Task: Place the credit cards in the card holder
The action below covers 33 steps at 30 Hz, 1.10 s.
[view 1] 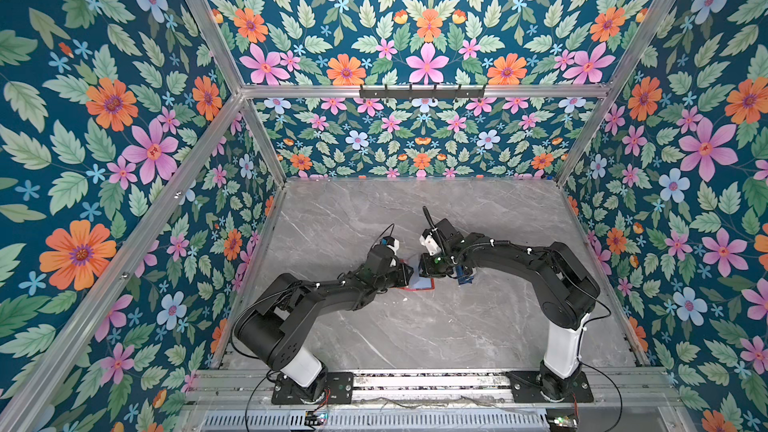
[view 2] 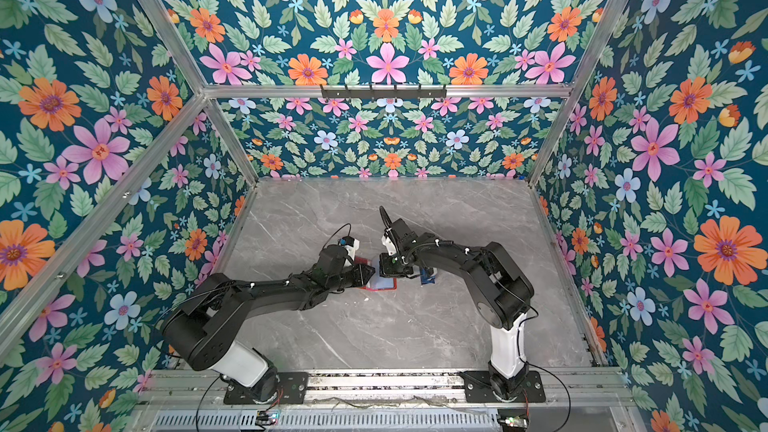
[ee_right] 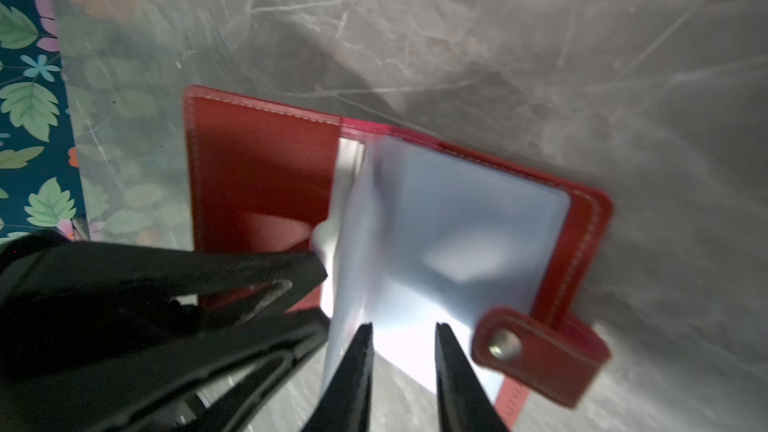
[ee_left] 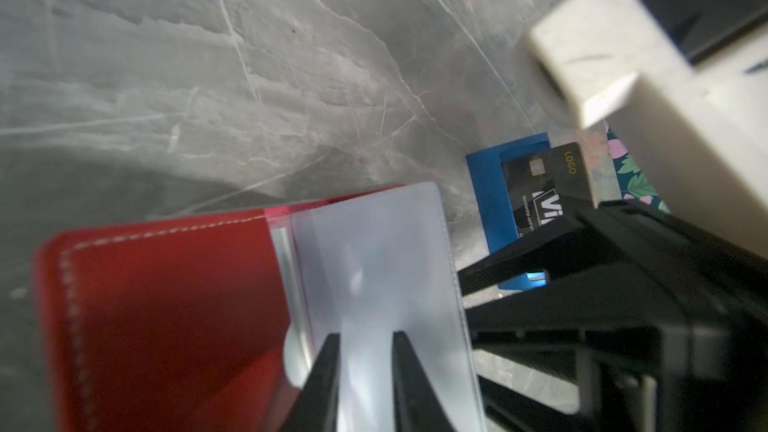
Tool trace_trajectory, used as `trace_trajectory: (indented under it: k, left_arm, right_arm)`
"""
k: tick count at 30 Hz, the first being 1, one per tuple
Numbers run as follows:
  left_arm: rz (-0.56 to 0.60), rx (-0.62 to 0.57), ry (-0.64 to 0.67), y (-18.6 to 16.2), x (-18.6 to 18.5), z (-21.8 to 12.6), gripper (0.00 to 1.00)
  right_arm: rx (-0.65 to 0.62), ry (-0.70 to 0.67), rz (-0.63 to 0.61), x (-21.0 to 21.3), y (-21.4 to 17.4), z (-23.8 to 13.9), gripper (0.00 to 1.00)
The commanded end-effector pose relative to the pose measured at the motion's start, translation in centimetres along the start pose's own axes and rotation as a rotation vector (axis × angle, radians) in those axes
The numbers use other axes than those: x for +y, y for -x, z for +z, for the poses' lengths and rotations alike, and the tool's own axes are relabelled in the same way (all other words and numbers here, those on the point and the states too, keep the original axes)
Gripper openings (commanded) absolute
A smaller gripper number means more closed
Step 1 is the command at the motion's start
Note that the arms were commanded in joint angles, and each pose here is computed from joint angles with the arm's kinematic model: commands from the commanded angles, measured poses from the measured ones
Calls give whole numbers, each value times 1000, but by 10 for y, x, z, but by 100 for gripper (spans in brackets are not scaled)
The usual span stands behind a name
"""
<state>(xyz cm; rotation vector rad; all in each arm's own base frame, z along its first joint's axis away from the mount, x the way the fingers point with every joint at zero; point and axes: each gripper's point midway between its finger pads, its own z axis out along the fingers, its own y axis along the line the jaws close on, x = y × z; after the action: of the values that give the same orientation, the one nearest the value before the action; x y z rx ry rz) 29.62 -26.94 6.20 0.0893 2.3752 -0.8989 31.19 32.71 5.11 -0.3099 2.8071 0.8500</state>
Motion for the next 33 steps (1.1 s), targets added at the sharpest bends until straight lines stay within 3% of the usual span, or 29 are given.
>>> trace_trajectory:
  k: [1,5,13,16,27,33]
  left_arm:
    - [24,-55,29,11,2,-8,38]
    - [47,-113,89,20,9,-26,49]
    - [105,-201,157,34,12,-59,52]
    - [120,-200,142,35,9,-62,49]
    - [109,-83,54,15,1,-32,25]
    - [57,-36,162,3,27,-16,24]
  right_arm:
    - [-7,64,-6,13,6,1,32]
    - [1,109,-7,22,8,4,35]
    - [42,157,-2,33,9,16,41]
    - [53,155,1,33,10,22,38]
    - [63,126,33,24,7,34,12]
    - [63,104,44,18,5,36,10]
